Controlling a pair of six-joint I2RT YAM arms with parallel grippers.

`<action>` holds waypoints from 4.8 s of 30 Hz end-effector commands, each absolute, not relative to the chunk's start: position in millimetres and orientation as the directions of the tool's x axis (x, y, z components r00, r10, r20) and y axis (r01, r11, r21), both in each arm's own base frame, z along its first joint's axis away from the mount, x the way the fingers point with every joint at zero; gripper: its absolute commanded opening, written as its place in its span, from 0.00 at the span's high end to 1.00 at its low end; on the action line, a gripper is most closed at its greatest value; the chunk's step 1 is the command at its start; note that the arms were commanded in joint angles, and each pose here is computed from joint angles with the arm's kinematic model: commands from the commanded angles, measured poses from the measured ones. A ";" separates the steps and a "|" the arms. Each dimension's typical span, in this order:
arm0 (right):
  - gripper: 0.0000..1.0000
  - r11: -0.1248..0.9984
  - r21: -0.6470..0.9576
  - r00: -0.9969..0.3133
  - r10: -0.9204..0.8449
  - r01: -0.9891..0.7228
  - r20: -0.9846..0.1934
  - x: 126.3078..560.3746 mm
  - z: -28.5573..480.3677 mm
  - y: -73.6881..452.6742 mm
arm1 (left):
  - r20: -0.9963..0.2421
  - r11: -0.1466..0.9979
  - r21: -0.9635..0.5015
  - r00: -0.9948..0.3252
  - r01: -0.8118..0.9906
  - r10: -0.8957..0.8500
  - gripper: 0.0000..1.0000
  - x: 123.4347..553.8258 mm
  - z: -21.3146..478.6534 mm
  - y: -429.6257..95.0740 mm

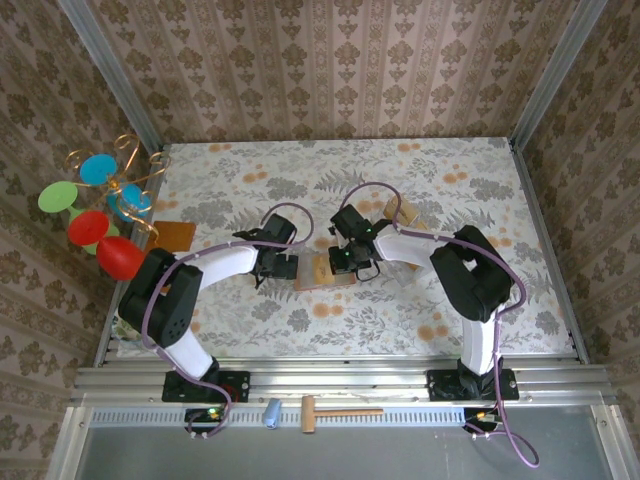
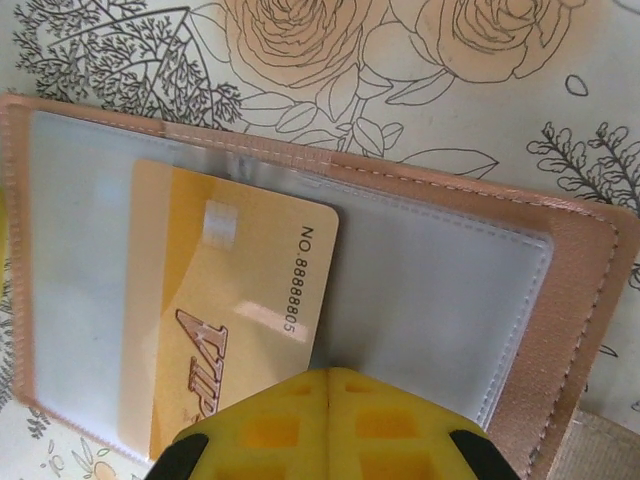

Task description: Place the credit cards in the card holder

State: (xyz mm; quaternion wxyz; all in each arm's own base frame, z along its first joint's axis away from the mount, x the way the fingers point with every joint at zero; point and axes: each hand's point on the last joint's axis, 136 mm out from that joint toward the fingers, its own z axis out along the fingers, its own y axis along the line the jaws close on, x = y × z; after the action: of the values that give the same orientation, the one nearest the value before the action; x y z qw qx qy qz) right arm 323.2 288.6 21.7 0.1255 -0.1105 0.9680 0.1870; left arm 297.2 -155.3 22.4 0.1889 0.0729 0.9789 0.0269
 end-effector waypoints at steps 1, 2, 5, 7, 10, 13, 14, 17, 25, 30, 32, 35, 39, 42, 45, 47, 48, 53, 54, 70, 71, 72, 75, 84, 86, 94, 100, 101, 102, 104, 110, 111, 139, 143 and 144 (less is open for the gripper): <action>1.00 0.903 0.337 -0.946 -0.179 -0.267 -0.271 321.6 16.8 295.7 | -0.343 0.984 0.100 -0.923 0.150 0.176 0.00 295.7 16.7 -155.6; 1.00 0.902 0.338 -0.945 -0.180 -0.269 -0.272 321.8 17.5 297.5 | -0.345 0.984 0.098 -0.922 0.152 0.177 0.00 295.8 16.7 -156.3; 1.00 0.899 0.340 -0.944 -0.189 -0.278 -0.271 320.5 16.6 302.2 | -0.343 0.984 0.093 -0.923 0.152 0.175 0.00 294.7 15.0 -156.7; 1.00 0.897 0.343 -0.943 -0.189 -0.279 -0.272 320.5 17.2 304.8 | -0.343 0.984 0.091 -0.923 0.152 0.174 0.00 294.4 14.1 -157.0; 1.00 0.895 0.347 -0.944 -0.192 -0.281 -0.269 319.8 16.5 308.6 | -0.343 0.984 0.088 -0.923 0.152 0.173 0.00 294.3 12.8 -157.5; 1.00 0.892 0.351 -0.943 -0.197 -0.286 -0.268 319.1 16.2 313.0 | -0.339 0.984 0.086 -0.924 0.155 0.175 0.00 293.3 11.2 -158.2; 1.00 0.890 0.354 -0.943 -0.197 -0.287 -0.269 319.3 16.9 314.8 | -0.342 0.984 0.084 -0.923 0.155 0.174 0.00 294.1 11.7 -158.8; 1.00 0.888 0.359 -0.943 -0.198 -0.288 -0.267 318.8 16.9 318.4 | -0.341 0.985 0.082 -0.924 0.155 0.174 0.00 293.6 10.8 -159.5; 1.00 0.877 0.378 -0.943 -0.203 -0.295 -0.265 314.8 18.3 328.5 | -0.340 0.984 0.083 -0.924 0.158 0.176 0.00 293.0 9.9 -160.0; 1.00 0.868 0.391 -0.941 -0.211 -0.305 -0.265 311.4 20.3 335.8 | -0.338 0.984 0.082 -0.924 0.160 0.178 0.00 292.2 9.2 -160.6; 1.00 0.866 0.392 -0.940 -0.216 -0.309 -0.265 310.7 21.1 337.2 | -0.341 0.984 0.082 -0.923 0.161 0.180 0.00 292.8 10.1 -160.8; 1.00 0.872 0.375 -0.937 -0.221 -0.313 -0.270 312.0 22.9 332.3 | -0.347 0.983 0.084 -0.920 0.161 0.181 0.00 294.2 13.4 -160.5; 1.00 0.882 0.362 -0.937 -0.204 -0.302 -0.283 317.2 29.5 319.8 | -0.358 0.983 0.086 -0.916 0.161 0.181 0.00 297.8 20.7 -158.8; 1.00 0.889 0.358 -0.940 -0.187 -0.285 -0.285 320.4 31.3 309.0 | -0.369 0.984 0.082 -0.913 0.155 0.175 0.00 300.7 25.9 -156.2; 1.00 0.895 0.352 -0.943 -0.179 -0.275 -0.281 322.0 30.2 301.5 | -0.373 0.986 0.081 -0.913 0.148 0.167 0.00 301.9 28.9 -152.0; 1.00 0.898 0.348 -0.945 -0.175 -0.268 -0.275 321.9 28.5 298.1 | -0.372 0.987 0.080 -0.914 0.142 0.161 0.00 301.7 29.1 -149.5; 1.00 0.898 0.350 -0.946 -0.173 -0.267 -0.275 321.9 29.0 297.7 | -0.373 0.987 0.079 -0.914 0.138 0.158 0.00 301.7 29.4 -148.0; 1.00 0.885 0.375 -0.941 -0.167 -0.275 -0.295 323.2 40.8 303.1 | -0.376 0.990 0.073 -0.916 0.124 0.142 0.00 300.0 30.9 -142.9; 1.00 0.883 0.378 -0.939 -0.165 -0.276 -0.301 323.6 44.2 303.4 | -0.377 0.990 0.072 -0.916 0.119 0.138 0.00 299.5 31.4 -141.6; 1.00 0.857 0.412 -0.932 -0.185 -0.309 -0.312 325.3 49.7 335.2 | -0.380 0.992 0.077 -0.917 0.101 0.123 0.00 297.7 32.4 -132.1; 1.00 0.858 0.411 -0.933 -0.186 -0.307 -0.308 325.3 47.5 335.9 | -0.380 0.992 0.077 -0.917 0.100 0.122 0.00 297.7 32.0 -131.7; 1.00 0.859 0.409 -0.933 -0.188 -0.307 -0.307 325.6 45.9 336.5 | -0.378 0.992 0.077 -0.917 0.101 0.122 0.00 297.1 31.1 -131.4; 1.00 0.867 0.398 -0.936 -0.188 -0.301 -0.299 325.4 39.5 334.2 | -0.373 0.992 0.078 -0.920 0.102 0.124 0.00 296.1 28.5 -131.1; 1.00 0.882 0.368 -0.938 -0.191 -0.293 -0.288 323.1 28.8 326.1 | -0.362 0.992 0.074 -0.924 0.105 0.125 0.00 295.3 23.0 -132.4; 1.00 0.884 0.365 -0.938 -0.191 -0.292 -0.288 323.0 27.7 325.3 | -0.360 0.992 0.073 -0.924 0.107 0.126 0.00 295.6 22.4 -133.4; 1.00 0.889 0.357 -0.943 -0.196 -0.287 -0.269 321.8 18.9 324.2 | -0.354 0.991 0.070 -0.926 0.111 0.129 0.00 296.1 19.0 -135.5; 1.00 0.890 0.357 -0.945 -0.197 -0.284 -0.261 320.7 15.1 324.2 | -0.350 0.991 0.068 -0.928 0.113 0.130 0.00 295.0 16.7 -136.6; 1.00 0.889 0.360 -0.945 -0.198 -0.285 -0.259 319.9 15.0 325.0 | -0.348 0.991 0.069 -0.928 0.113 0.130 0.00 294.8 16.0 -136.6; 1.00 0.888 0.362 -0.945 -0.198 -0.285 -0.259 320.1 15.4 325.5 | -0.348 0.991 0.070 -0.928 0.114 0.131 0.00 294.9 15.8 -136.4; 1.00 0.884 0.371 -0.946 -0.196 -0.284 -0.256 320.0 16.0 327.6 | -0.343 0.991 0.068 -0.930 0.114 0.131 0.00 294.1 14.0 -137.1; 1.00 0.875 0.388 -0.946 -0.203 -0.290 -0.252 319.9 17.0 336.2 | -0.337 0.991 0.064 -0.932 0.121 0.135 0.00 292.6 10.2 -140.4; 1.00 0.874 0.389 -0.947 -0.203 -0.290 -0.250 320.0 16.9 337.1 | -0.337 0.991 0.064 -0.932 0.121 0.135 0.00 292.4 9.9 -140.9; 1.00 0.835 0.464 -0.939 -0.163 -0.296 -0.304 322.3 51.5 349.1 | -0.354 0.992 0.078 -0.928 0.098 0.119 0.00 295.8 19.5 -130.6; 1.00 0.841 0.455 -0.937 -0.159 -0.294 -0.311 321.3 54.3 343.8 | -0.357 0.993 0.086 -0.928 0.077 0.103 0.00 297.1 24.1 -122.2; 1.00 0.841 0.455 -0.937 -0.159 -0.293 -0.310 320.9 53.3 343.3 | -0.359 0.994 0.088 -0.928 0.072 0.098 0.00 296.9 24.7 -119.9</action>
State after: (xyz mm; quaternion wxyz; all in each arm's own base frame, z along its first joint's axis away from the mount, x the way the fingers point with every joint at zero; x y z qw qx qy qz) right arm 321.9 346.1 41.8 0.1221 -0.1242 0.9525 0.2499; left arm 301.6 -133.8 22.5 0.1898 0.0454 0.9806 0.0193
